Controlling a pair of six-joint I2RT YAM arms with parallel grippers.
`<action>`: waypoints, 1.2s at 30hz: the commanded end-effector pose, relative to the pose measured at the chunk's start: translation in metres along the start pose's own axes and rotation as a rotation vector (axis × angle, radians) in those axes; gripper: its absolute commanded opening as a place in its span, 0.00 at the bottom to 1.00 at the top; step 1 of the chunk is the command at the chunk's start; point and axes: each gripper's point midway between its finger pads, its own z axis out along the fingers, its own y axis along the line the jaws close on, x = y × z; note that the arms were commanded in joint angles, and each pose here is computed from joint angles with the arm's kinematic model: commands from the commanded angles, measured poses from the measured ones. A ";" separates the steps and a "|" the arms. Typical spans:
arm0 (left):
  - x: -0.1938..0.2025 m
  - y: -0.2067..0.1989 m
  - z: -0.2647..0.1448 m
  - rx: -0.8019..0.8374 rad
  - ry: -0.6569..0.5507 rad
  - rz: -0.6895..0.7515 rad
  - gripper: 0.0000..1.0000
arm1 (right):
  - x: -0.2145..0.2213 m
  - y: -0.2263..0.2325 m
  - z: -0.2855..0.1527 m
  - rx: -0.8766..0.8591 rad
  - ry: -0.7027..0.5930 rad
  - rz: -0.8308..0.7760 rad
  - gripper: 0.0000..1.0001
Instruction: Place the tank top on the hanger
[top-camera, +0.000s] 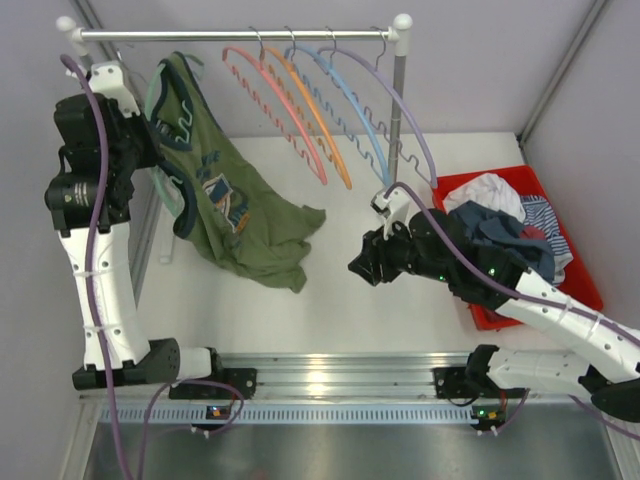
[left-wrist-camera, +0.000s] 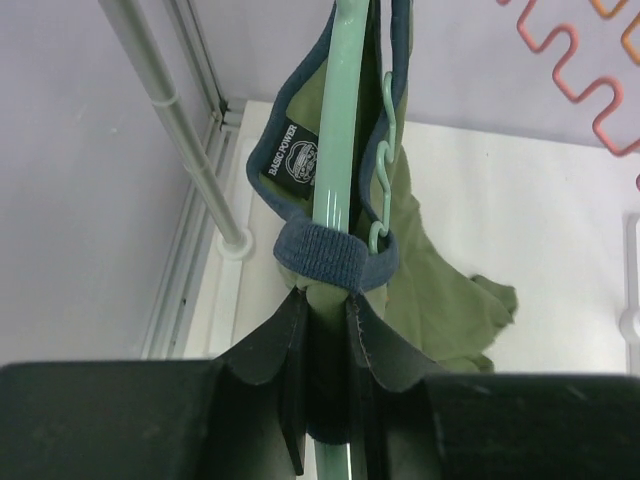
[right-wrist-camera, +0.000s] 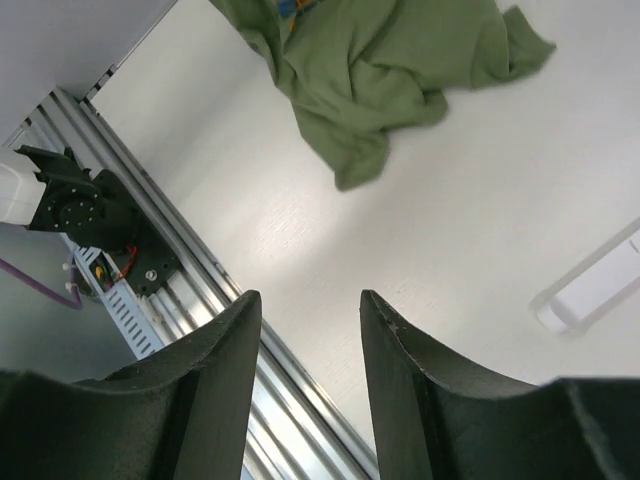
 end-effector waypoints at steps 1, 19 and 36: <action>-0.045 0.003 -0.008 -0.002 -0.121 0.035 0.00 | -0.027 0.008 -0.007 -0.046 -0.061 -0.022 0.44; -0.087 0.036 0.038 -0.046 -0.191 0.029 0.00 | -0.030 -0.001 0.003 -0.034 -0.046 -0.008 0.44; -0.060 0.042 0.059 -0.037 -0.109 -0.008 0.30 | -0.026 -0.004 0.006 -0.023 -0.045 0.009 0.48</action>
